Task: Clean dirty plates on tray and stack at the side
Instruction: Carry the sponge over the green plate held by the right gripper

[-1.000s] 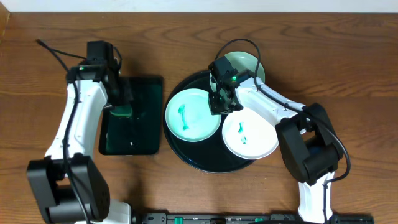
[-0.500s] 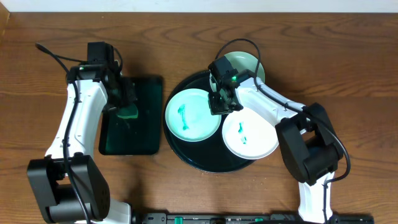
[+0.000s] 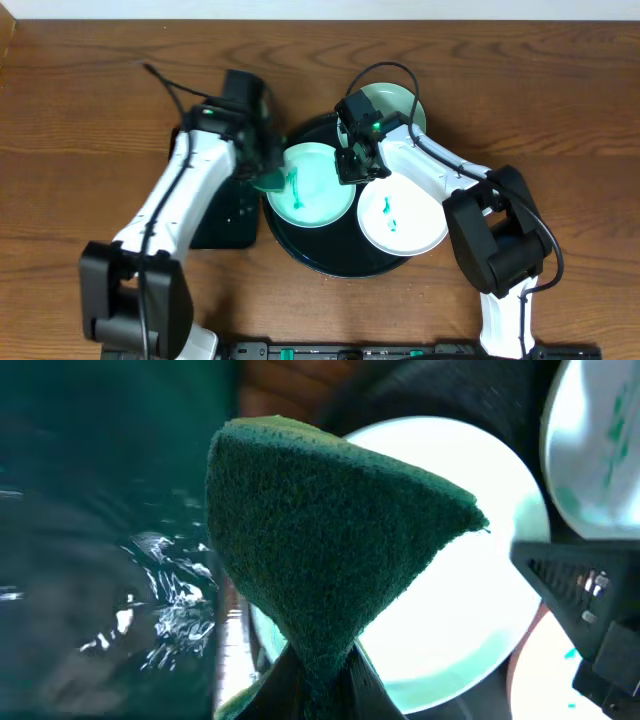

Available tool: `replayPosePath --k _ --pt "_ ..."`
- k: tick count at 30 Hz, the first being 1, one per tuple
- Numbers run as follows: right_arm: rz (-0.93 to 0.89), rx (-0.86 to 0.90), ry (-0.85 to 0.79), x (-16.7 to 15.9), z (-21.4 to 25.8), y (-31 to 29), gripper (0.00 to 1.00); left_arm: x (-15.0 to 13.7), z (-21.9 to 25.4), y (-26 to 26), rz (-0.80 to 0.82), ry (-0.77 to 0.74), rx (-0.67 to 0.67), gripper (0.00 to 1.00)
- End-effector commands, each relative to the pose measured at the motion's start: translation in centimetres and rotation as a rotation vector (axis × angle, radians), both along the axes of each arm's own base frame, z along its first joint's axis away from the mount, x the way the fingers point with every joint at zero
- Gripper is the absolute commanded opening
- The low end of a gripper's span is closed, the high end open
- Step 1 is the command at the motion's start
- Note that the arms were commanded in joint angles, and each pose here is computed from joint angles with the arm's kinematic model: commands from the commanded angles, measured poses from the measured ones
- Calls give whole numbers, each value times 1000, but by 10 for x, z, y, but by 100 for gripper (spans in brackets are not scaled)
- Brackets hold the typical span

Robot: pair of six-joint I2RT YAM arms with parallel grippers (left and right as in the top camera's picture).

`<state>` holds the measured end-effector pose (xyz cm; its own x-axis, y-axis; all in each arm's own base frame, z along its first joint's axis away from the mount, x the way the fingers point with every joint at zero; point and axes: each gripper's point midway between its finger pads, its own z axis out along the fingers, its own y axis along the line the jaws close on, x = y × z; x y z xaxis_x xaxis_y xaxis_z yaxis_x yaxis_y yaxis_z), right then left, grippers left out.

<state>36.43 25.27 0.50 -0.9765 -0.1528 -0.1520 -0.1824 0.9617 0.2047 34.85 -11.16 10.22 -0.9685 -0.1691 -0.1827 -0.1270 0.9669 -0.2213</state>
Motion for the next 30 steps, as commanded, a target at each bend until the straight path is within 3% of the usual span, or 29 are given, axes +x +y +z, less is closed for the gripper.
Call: replayPosePath --k 1,17,19,22,24,27,30 --pt "28 -15 2 -6 -11 9 1 -1 -25 -16 9 62 3 7" --pt "-26 68 97 -11 -21 5 1 -26 -109 -44 127 302 53 7" --pt "-32 83 111 -11 -23 4 1 -27 -110 -56 96 323 -10 7" --pt "-39 91 116 -10 -23 2 1 -29 -98 -99 -144 295 -229 7" --pt "-39 90 116 -10 -23 2 1 -29 -93 -110 -208 279 -285 7" --pt "-34 90 115 -10 -23 3 1 -21 -97 -100 -176 256 -233 7" --pt "-32 91 114 -10 -23 3 1 -9 -108 -67 -34 234 -75 7"
